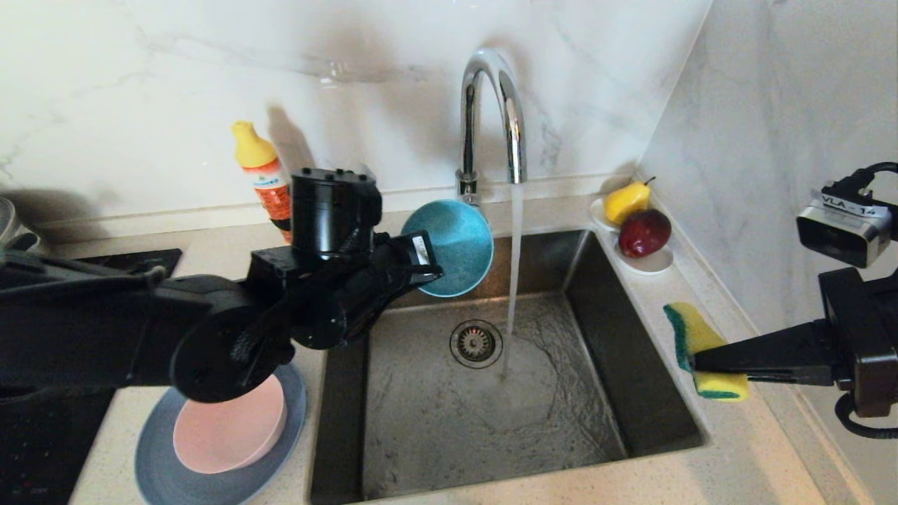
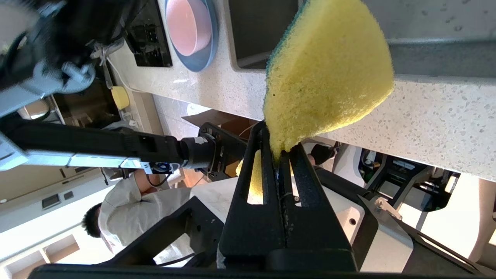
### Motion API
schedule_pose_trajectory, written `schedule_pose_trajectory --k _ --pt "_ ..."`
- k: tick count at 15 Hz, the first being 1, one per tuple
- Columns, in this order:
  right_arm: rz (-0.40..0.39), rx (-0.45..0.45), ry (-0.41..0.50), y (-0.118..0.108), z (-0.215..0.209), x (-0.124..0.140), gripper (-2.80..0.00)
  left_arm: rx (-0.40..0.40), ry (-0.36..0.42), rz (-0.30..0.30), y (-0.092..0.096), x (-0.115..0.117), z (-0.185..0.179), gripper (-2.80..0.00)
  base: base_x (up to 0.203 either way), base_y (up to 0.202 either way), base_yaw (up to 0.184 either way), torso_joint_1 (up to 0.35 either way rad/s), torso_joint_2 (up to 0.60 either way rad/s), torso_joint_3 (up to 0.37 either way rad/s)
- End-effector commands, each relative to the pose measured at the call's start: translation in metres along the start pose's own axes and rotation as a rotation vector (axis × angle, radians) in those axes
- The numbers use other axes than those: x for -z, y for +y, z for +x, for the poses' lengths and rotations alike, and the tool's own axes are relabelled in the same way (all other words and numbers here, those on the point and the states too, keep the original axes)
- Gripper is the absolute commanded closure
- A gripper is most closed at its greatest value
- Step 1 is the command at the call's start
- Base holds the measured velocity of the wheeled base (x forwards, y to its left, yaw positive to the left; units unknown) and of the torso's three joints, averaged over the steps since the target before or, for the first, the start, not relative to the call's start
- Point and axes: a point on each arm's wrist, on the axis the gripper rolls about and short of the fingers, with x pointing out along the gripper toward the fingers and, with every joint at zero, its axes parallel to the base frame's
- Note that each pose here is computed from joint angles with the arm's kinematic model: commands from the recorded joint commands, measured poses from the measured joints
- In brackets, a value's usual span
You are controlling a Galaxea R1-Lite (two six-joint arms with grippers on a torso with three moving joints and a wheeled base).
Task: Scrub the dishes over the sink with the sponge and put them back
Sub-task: Rinse the bowl
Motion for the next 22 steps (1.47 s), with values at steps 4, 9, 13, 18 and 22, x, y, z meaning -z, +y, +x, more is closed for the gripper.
schedule_pose_trajectory --k 4,9,13,18,22 --pt "0.019 0.010 0.027 -0.007 0.007 0.003 0.00 0.108 -0.346 0.036 0.007 -0.027 -0.039 0.00 0.000 0.000 0.000 0.000 0.00 0.000" --pt "0.007 -0.012 0.005 -0.013 0.013 0.004 0.00 0.171 -0.495 0.200 0.012 -0.025 -0.044 0.00 0.000 0.000 0.000 0.000 0.00 0.000" --pt "0.005 -0.018 0.004 -0.012 0.015 0.002 0.00 0.178 -0.630 0.193 0.014 -0.032 -0.055 0.00 0.000 0.000 0.000 0.000 0.00 0.000" --pt "0.007 -0.026 0.019 -0.013 0.017 0.001 0.00 0.177 -0.713 0.189 0.015 -0.041 -0.065 0.00 0.000 0.000 0.000 0.000 0.00 0.000" --pt "0.015 -0.014 0.032 -0.015 0.024 -0.002 0.00 0.178 -0.749 0.184 0.017 -0.051 -0.079 0.00 0.000 0.000 0.000 0.000 0.00 0.000"
